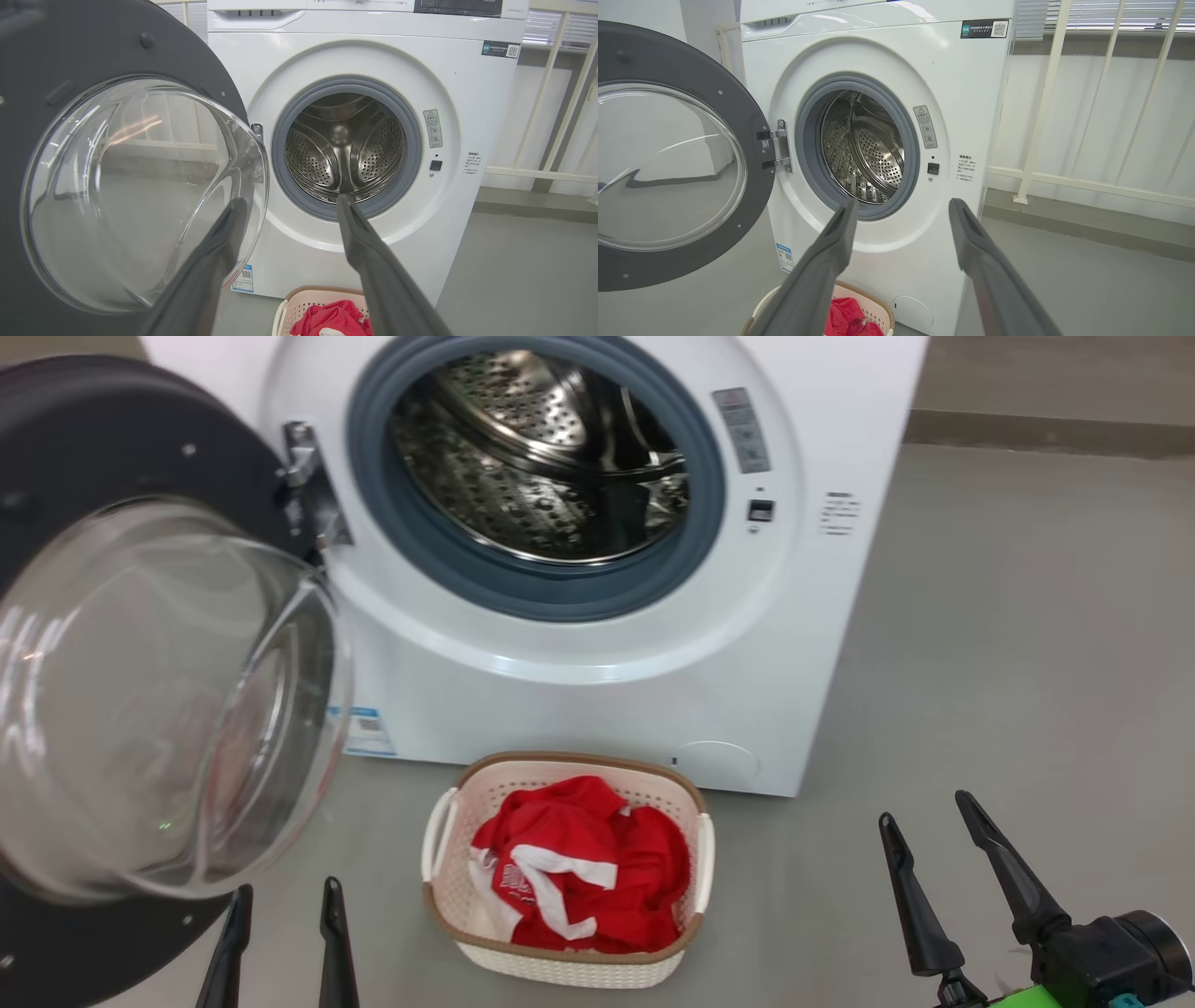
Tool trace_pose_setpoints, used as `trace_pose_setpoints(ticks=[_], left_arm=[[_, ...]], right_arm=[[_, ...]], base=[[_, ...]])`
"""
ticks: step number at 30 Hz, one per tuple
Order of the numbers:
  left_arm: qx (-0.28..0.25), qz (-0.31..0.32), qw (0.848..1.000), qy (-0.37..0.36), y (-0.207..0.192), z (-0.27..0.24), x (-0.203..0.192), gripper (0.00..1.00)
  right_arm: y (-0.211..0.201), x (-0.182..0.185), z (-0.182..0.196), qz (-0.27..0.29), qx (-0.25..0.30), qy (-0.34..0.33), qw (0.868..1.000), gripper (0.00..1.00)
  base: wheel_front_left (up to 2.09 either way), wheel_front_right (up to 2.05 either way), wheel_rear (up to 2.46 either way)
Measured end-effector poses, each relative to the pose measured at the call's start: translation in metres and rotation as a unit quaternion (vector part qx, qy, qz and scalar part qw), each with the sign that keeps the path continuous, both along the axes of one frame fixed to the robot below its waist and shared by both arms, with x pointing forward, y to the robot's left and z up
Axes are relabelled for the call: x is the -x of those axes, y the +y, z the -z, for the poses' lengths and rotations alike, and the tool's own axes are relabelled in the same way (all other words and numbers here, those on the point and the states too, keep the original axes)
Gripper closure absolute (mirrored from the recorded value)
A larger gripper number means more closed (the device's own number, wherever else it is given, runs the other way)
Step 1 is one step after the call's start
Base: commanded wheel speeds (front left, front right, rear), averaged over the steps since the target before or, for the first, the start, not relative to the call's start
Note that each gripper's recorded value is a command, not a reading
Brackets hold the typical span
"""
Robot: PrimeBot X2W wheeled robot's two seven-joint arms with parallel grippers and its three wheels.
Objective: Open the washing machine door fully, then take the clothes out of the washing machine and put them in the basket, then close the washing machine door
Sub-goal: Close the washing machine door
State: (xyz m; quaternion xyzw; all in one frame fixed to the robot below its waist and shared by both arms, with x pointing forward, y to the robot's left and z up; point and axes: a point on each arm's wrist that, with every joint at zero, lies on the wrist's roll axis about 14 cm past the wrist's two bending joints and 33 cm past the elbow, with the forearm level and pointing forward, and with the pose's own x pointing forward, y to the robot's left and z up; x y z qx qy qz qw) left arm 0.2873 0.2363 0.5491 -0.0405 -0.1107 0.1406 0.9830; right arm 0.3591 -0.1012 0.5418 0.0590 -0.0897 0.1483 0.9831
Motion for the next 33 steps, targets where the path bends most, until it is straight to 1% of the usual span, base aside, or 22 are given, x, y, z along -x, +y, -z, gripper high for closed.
trace_pose_setpoints(ticks=[8, 18, 23, 29, 30, 31, 32, 33], left_arm=[[-0.004, -0.061, 0.998, 0.0, 0.029, 0.0, 0.03, 0.0], [-0.006, -0.126, 0.992, 0.008, 0.056, 0.005, 0.068, 0.0], [-0.007, -0.151, 0.988, 0.009, 0.066, 0.005, 0.082, 0.0], [-0.008, -0.162, 0.987, 0.012, 0.07, 0.006, 0.089, 0.0], [-0.007, -0.163, 0.987, 0.012, 0.07, 0.006, 0.089, 0.52], [-0.006, -0.163, 0.987, 0.011, 0.07, 0.006, 0.089, 0.91], [-0.004, -0.163, 0.987, 0.011, 0.07, 0.006, 0.089, 1.0], [-0.002, -0.163, 0.987, 0.01, 0.071, 0.006, 0.089, 1.0]], right_arm=[[0.037, -0.009, -0.001, -0.056, -0.002, 0.0, 0.998, 0.0], [0.08, -0.014, -0.001, -0.119, -0.001, 0.001, 0.993, 0.0], [0.095, -0.014, -0.001, -0.141, -0.001, 0.001, 0.99, 0.0], [0.103, -0.014, 0.0, -0.153, 0.0, 0.002, 0.988, 0.0], [0.104, -0.014, 0.0, -0.154, 0.0, 0.003, 0.988, 0.0], [0.104, -0.014, 0.0, -0.154, 0.0, 0.003, 0.988, 0.0], [0.104, -0.014, 0.0, -0.154, 0.0, 0.004, 0.988, 0.0], [0.104, -0.014, 0.001, -0.154, 0.0, 0.004, 0.988, 0.0]], base=[[0.0, 0.0, 0.0], [0.0, 0.0, 0.0], [0.0, 0.0, 0.0], [0.0, 0.0, 0.0], [0.0, 0.0, 0.0], [0.0, 0.0, 0.0], [0.0, 0.0, 0.0], [0.0, 0.0, 0.0]])
